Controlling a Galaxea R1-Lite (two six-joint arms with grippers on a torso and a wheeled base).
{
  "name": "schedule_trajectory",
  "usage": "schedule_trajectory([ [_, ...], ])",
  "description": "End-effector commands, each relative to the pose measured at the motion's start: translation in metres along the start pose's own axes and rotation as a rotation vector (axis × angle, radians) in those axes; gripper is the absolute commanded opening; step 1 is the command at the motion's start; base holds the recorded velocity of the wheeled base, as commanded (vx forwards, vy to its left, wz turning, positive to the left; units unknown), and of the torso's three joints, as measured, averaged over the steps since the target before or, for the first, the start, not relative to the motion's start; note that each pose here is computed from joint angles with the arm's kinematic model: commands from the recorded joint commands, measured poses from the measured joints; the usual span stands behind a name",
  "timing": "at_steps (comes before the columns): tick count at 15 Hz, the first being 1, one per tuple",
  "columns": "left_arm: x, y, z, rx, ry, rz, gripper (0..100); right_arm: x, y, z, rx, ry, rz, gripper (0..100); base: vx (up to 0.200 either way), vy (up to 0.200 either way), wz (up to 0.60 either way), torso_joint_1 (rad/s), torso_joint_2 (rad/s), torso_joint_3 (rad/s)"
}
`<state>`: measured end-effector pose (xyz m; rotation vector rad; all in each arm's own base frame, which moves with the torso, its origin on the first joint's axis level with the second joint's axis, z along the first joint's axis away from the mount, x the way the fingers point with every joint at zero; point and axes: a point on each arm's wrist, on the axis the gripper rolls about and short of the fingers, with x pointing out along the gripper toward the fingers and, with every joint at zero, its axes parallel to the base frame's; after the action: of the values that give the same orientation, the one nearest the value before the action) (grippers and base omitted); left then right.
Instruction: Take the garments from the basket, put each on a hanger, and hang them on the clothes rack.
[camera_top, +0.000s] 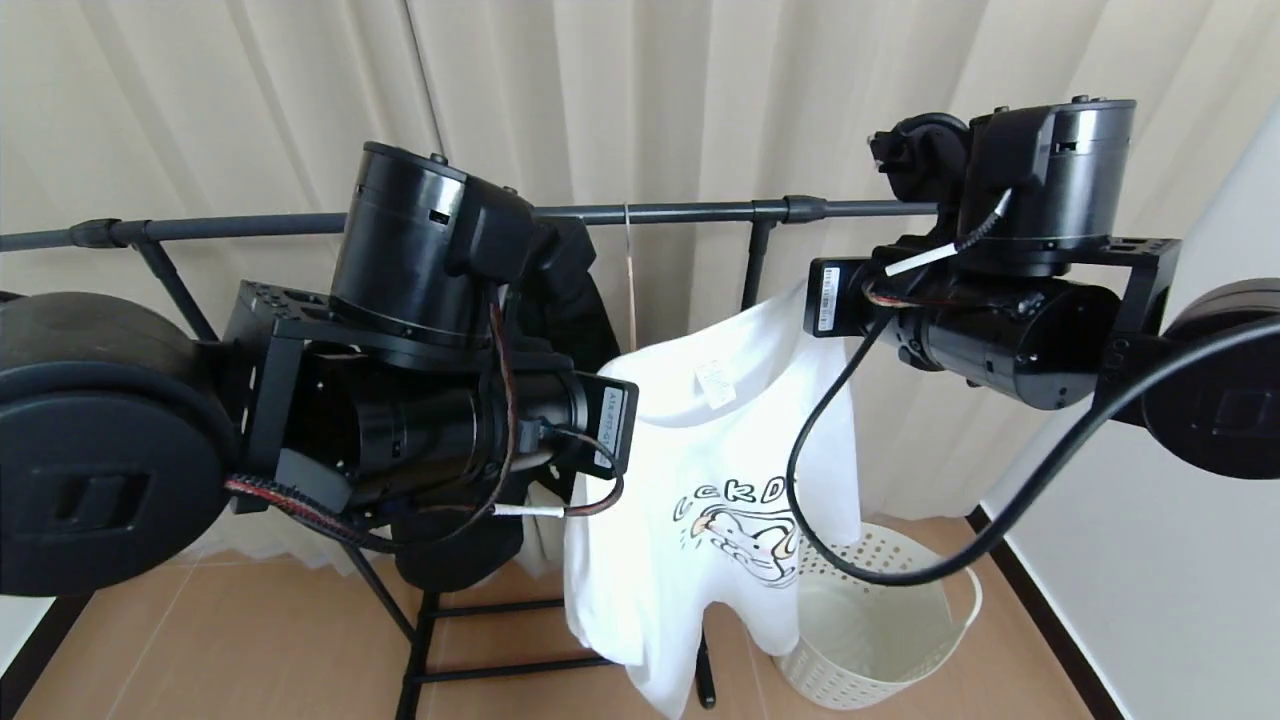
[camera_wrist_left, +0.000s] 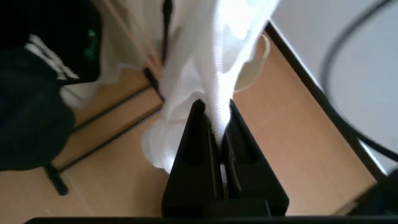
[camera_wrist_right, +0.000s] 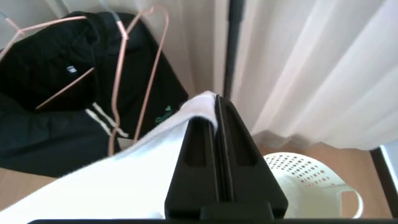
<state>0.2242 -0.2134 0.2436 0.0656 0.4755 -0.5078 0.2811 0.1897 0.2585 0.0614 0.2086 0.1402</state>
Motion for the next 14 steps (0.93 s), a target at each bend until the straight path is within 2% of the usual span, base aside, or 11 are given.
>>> schedule_trajectory([
  [1, 0.021, 0.009, 0.01, -0.015, -0.034, 0.073, 0, -0.021, -0.012, -0.001, 0.002, 0.001, -0.006, 0, 0.0, 0.0, 0.0, 0.0, 0.0, 0.0],
  [2, 0.035, 0.01, 0.015, -0.021, -0.048, 0.126, 0, -0.028, -0.018, -0.01, -0.01, 0.026, -0.015, 0, 0.0, 0.0, 0.0, 0.0, 0.0, 0.0],
  [4, 0.051, 0.007, 0.026, -0.032, -0.079, 0.169, 0, -0.042, -0.026, -0.025, -0.032, 0.063, -0.036, 0, 0.0, 0.0, 0.0, 0.0, 0.0, 0.0],
  [6, 0.053, 0.004, 0.036, -0.039, -0.113, 0.16, 0, -0.054, -0.028, -0.036, -0.052, 0.089, -0.025, 0, 0.0, 0.0, 0.0, 0.0, 0.0, 0.0],
  [9, 0.052, -0.006, 0.061, -0.053, -0.198, 0.131, 0, -0.062, -0.031, -0.057, -0.084, 0.15, -0.017, 0, 0.0, 0.0, 0.0, 0.0, 0.0, 0.0],
  [12, 0.051, -0.018, 0.067, -0.05, -0.223, 0.099, 0, -0.064, -0.032, -0.067, -0.097, 0.172, -0.011, 0, 0.0, 0.0, 0.0, 0.0, 0.0, 0.0],
  [13, 0.049, -0.023, 0.069, -0.047, -0.232, 0.086, 0, -0.067, -0.028, -0.075, -0.105, 0.171, 0.012, 0, 0.0, 0.0, 0.0, 0.0, 0.0, 0.0],
  [14, 0.047, -0.026, 0.07, -0.047, -0.239, 0.078, 0, -0.069, -0.025, -0.083, -0.114, 0.172, 0.025, 100, 0.0, 0.0, 0.0, 0.0, 0.0, 0.0],
])
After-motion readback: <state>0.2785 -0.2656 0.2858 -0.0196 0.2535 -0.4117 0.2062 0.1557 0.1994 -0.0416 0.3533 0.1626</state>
